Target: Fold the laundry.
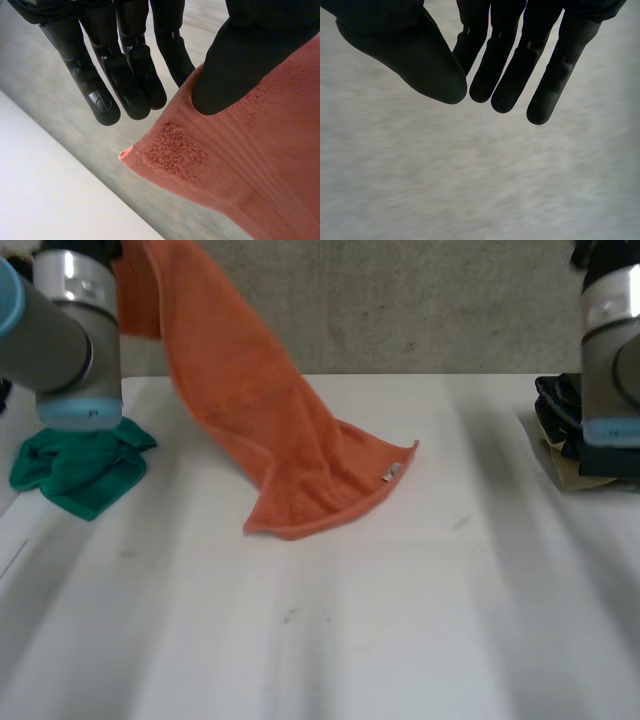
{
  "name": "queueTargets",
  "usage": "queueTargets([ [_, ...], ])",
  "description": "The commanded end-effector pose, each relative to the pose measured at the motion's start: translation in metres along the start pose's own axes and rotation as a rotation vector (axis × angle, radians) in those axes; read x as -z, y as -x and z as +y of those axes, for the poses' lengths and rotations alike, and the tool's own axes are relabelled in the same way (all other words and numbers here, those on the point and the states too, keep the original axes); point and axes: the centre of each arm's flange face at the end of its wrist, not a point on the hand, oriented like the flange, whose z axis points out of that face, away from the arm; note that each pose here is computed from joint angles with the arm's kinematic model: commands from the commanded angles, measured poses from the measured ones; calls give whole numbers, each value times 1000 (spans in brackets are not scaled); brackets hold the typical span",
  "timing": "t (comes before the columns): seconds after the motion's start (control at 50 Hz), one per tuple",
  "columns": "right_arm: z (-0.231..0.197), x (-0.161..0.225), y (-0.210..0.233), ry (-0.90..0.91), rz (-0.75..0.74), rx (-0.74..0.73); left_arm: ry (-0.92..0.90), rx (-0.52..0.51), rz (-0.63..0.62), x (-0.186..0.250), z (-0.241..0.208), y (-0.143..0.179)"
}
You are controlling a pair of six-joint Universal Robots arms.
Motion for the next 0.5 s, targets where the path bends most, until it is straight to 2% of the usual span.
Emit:
queueTargets([
  [0.02,15,81,50,271,-351,-184,139,-5,145,59,16,-14],
  [0.06,16,115,54,425,-458,-332,169,-7,170,72,23,-18],
  [0.12,14,140,58,568,-540,-481,192,-13,193,82,25,-20],
  [0.14,9,152,60,654,-578,-590,195,-14,194,84,25,-19],
  [0.2,-2,164,66,735,-634,-719,197,-11,197,89,17,-14],
  [0.22,-11,170,70,773,-683,-810,193,-10,193,89,14,-11],
  [0.3,-20,177,86,828,-752,-984,139,6,163,89,-16,8],
  [0.36,-23,179,99,852,-764,-1058,103,20,156,90,-38,17],
  [0.44,-68,199,134,831,-882,-1151,57,46,154,94,-72,32],
  [0.5,-89,212,148,804,-948,-1156,22,62,153,98,-95,43],
])
